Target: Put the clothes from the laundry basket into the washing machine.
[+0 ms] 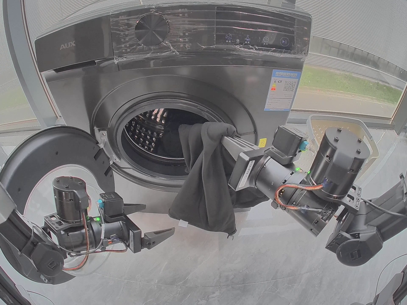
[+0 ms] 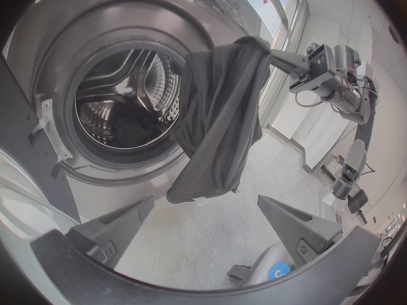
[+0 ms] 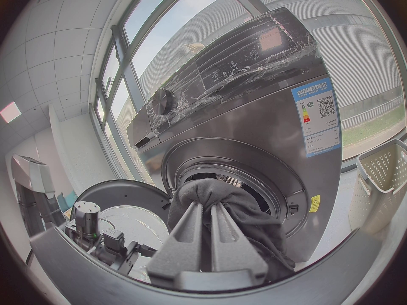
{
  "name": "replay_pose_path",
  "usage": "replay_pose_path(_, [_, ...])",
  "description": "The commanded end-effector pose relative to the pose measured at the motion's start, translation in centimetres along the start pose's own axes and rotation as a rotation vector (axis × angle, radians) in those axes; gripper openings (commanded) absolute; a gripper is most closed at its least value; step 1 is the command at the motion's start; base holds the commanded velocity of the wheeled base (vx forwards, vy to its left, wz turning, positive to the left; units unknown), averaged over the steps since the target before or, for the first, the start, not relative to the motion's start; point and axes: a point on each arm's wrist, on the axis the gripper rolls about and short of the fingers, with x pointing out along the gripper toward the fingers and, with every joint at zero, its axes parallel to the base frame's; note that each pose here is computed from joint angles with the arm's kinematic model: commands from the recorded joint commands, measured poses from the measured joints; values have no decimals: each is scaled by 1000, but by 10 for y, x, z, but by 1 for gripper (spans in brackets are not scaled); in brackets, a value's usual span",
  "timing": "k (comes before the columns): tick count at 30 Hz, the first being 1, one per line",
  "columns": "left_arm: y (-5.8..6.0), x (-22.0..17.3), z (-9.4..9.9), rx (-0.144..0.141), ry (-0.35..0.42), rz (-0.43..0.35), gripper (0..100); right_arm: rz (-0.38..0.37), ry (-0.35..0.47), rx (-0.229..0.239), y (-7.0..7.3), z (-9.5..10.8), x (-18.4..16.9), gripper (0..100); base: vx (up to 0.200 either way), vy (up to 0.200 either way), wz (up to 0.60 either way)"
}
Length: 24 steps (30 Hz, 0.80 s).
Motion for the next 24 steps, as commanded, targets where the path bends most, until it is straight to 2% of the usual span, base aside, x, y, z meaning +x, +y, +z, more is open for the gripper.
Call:
replay_pose_path(1, [5, 17, -14, -23, 58, -6, 100, 7, 1, 1, 3, 0, -1, 0, 0, 0, 0])
replay_pose_path(11, [11, 34, -22, -43, 84, -9, 100, 18, -15, 6, 6, 0, -1, 0, 0, 0, 0])
replay_pose_path(16, [19, 50, -22, -35, 45, 9, 100, 26, -11, 8, 8, -1, -3, 0, 0, 0, 0])
replay_pose_path(19, [23, 59, -21, -41, 14, 30, 100, 26, -3, 6, 8, -3, -4, 0, 0, 0, 0])
replay_pose_path(24, [24, 69, -24, -43, 9, 28, 100, 28, -3, 5, 8, -3, -5, 0, 0, 0, 0])
